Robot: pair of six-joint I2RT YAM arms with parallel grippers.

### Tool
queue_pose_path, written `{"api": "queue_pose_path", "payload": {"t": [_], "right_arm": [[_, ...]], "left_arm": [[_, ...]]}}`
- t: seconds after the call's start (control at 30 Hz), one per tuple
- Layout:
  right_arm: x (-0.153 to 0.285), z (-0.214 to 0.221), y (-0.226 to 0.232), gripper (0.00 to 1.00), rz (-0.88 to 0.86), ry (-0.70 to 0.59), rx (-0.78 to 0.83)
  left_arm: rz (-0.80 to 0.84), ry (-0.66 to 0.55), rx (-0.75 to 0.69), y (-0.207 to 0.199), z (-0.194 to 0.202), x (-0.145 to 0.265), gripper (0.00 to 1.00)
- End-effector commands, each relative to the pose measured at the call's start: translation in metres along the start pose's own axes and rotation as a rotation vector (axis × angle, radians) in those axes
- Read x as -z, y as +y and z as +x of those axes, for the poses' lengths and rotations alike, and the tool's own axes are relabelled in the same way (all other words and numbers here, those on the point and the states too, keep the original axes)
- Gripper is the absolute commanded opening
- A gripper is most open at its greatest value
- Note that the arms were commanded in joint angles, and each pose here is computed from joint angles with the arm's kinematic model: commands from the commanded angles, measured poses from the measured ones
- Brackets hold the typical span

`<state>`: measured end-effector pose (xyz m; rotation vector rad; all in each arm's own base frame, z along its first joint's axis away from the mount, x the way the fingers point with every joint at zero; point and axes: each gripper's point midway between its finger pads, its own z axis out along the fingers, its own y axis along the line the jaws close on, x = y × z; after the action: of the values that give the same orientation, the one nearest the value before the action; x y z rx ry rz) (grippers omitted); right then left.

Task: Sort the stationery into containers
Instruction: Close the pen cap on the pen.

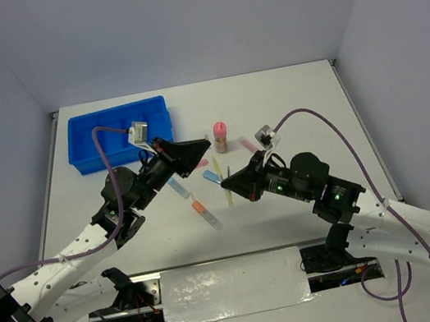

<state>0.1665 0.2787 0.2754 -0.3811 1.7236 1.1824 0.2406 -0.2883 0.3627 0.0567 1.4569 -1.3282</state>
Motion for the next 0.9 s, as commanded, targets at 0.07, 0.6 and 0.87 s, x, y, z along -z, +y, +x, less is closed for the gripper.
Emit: {"api": "queue_pose_path", "payload": {"t": [0.07,0.6,0.87], "right_arm": [[-0.001,-0.035,0.025,0.0,-0.07,-0.093,0.03],[-0.006,-0.038,0.02,0.0,-0.038,-0.102,0.023],[-0.005,-0.037,0.022,0.0,-0.048,-0.096,0.021]], "left_arm": [[0.069,-0.06,-0.003,-0.019,-0.018,0.002,0.0],[0.057,-0.041,-0.005,-0.01,-0.008,0.001,0.01],[0.031,-0.054,-0.006,-0.003,-0.008,0.003,0.02]]}}
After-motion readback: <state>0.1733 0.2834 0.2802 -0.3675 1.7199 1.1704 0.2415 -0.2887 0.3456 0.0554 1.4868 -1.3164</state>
